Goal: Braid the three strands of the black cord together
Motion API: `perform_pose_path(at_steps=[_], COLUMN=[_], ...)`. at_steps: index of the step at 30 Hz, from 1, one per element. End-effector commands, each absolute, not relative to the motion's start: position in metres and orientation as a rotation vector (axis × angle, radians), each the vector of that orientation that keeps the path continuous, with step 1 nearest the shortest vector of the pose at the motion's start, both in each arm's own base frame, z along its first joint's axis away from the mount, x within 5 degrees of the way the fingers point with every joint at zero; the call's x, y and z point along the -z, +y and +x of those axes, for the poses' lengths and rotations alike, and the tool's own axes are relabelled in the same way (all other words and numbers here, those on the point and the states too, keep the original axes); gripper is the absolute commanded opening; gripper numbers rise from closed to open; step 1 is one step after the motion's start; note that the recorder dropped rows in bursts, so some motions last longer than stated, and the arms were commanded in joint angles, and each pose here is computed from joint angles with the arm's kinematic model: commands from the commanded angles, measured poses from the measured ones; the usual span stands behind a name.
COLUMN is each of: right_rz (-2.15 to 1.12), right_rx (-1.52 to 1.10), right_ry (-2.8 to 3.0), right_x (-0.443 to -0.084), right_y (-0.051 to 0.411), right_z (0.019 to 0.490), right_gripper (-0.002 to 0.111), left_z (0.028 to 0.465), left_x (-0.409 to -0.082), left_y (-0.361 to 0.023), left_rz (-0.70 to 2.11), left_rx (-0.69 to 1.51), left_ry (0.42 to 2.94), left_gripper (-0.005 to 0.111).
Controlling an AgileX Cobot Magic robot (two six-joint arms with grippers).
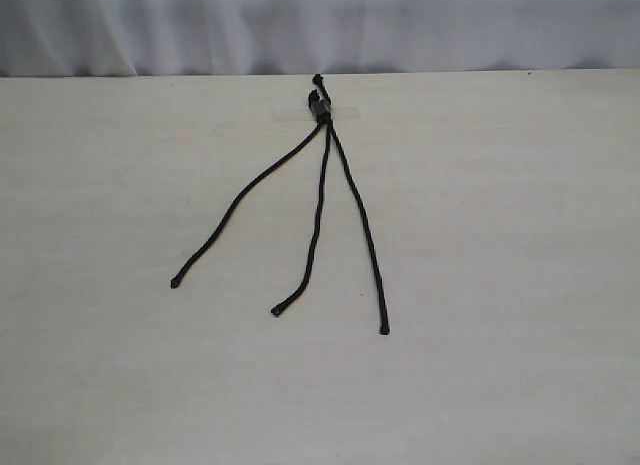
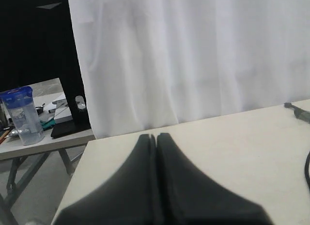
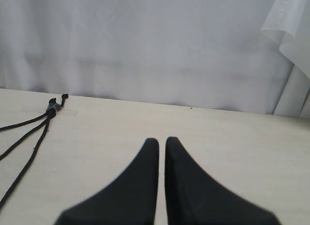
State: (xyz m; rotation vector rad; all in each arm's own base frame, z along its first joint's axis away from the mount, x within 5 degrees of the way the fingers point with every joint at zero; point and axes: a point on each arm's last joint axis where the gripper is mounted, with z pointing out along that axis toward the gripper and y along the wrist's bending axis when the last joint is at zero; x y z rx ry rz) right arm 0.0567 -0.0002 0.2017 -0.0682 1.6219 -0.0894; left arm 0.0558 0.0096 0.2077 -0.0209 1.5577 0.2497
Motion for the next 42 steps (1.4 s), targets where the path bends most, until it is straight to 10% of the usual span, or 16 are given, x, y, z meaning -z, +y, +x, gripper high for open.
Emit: perform_pose_path(at_steps=[1, 15, 24, 35, 42], right_rz=[-0.069, 0.225, 0.399, 0.125, -0.187], right_rx=[0.104, -0.121, -0.282, -0.192, -0.312], right_ry=[1.622, 1.317, 0.771, 1.504, 1.741], right_x=[-0.201, -0.227, -0.264, -0.309, -0.301], right_y=[-0.001, -0.007, -0.021, 0.002, 0.023], right_z=[0.056, 0.054, 0.031, 0.124, 0.214], right_gripper=[0.005, 0.005, 0.004, 0.004, 0.004], left_z=[0.056, 0.047, 0.022, 0.131, 0.180], left_x=[-0.209, -0.238, -0.282, -0.316, -0.347], left_y=[0.010, 0.021, 0.004, -0.004, -0.017], left_rz=[-0.024, -0.529, -0.169, 0.060, 0.353], left_rx=[-0.250, 0.241, 0.122, 0.132, 0.221], left_ry=[1.531, 1.079, 0.671, 1.488, 1.526], left_gripper=[0.000, 0.000, 0.000, 0.000, 0.000])
